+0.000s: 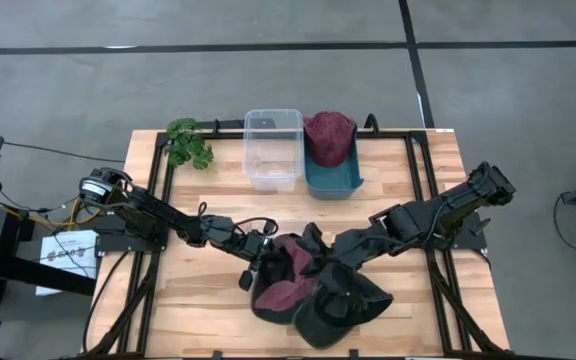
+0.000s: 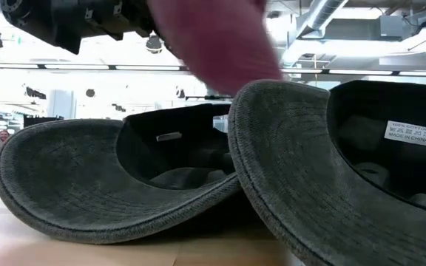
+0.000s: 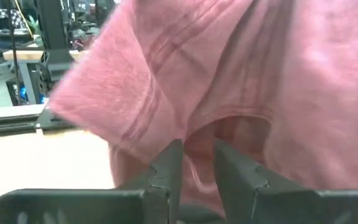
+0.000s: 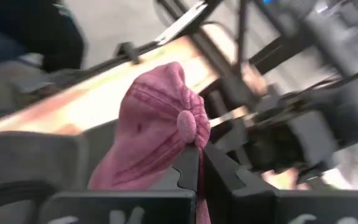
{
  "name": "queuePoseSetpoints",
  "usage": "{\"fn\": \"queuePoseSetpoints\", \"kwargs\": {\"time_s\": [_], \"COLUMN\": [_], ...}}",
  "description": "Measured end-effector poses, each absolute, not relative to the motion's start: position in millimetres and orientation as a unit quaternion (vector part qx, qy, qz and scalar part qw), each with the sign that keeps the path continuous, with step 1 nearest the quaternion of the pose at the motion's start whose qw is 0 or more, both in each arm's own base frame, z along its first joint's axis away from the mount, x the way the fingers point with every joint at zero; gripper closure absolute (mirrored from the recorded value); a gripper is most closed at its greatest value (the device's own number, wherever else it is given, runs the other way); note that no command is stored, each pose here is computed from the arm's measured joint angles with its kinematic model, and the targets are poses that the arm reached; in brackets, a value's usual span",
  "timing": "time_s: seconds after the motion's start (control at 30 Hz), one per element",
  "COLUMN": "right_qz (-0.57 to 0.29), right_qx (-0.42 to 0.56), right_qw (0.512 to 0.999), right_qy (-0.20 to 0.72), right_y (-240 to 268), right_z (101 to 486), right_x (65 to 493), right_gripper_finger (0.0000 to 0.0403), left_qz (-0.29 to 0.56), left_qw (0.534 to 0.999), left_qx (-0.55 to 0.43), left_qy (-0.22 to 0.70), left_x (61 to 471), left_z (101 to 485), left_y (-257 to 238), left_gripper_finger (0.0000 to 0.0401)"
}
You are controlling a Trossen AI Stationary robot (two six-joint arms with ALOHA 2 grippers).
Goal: Pick & Place hat
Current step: Put the red cap into the blue bin
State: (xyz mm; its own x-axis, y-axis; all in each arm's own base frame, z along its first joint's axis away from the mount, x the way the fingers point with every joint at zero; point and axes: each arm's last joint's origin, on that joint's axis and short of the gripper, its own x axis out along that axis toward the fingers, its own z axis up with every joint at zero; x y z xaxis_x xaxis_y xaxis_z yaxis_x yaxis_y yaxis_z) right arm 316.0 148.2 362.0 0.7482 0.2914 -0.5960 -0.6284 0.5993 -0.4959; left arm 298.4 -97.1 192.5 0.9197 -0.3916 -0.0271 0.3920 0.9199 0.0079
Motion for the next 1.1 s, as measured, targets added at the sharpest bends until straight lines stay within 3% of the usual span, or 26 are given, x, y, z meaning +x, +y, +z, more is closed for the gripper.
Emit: {"fn": "queuePoseSetpoints", "kwargs": {"time_s": [0.47,1.1], "right_qz": [0.386,0.332], "right_qx": [-0.173,-0.075], "right_qw": [0.833,0.822], "right_qy": [0.357,0.457], "right_y": [135.5,114.7], "right_z": [353.9,349.9], "right_x": [302.4,294.0], "right_gripper_finger": [0.0403,0.0403], "left_qz": [-0.201,-0.228], "left_qw": [0.979,0.972], "left_qx": [-0.002,-0.01], "left_qy": [0.021,0.054], "left_x": [297.0,290.6], "left_z": [190.0,184.2], "left_y": [-97.2,-113.5], "left_gripper_finger": [0.0313,0.0313]}}
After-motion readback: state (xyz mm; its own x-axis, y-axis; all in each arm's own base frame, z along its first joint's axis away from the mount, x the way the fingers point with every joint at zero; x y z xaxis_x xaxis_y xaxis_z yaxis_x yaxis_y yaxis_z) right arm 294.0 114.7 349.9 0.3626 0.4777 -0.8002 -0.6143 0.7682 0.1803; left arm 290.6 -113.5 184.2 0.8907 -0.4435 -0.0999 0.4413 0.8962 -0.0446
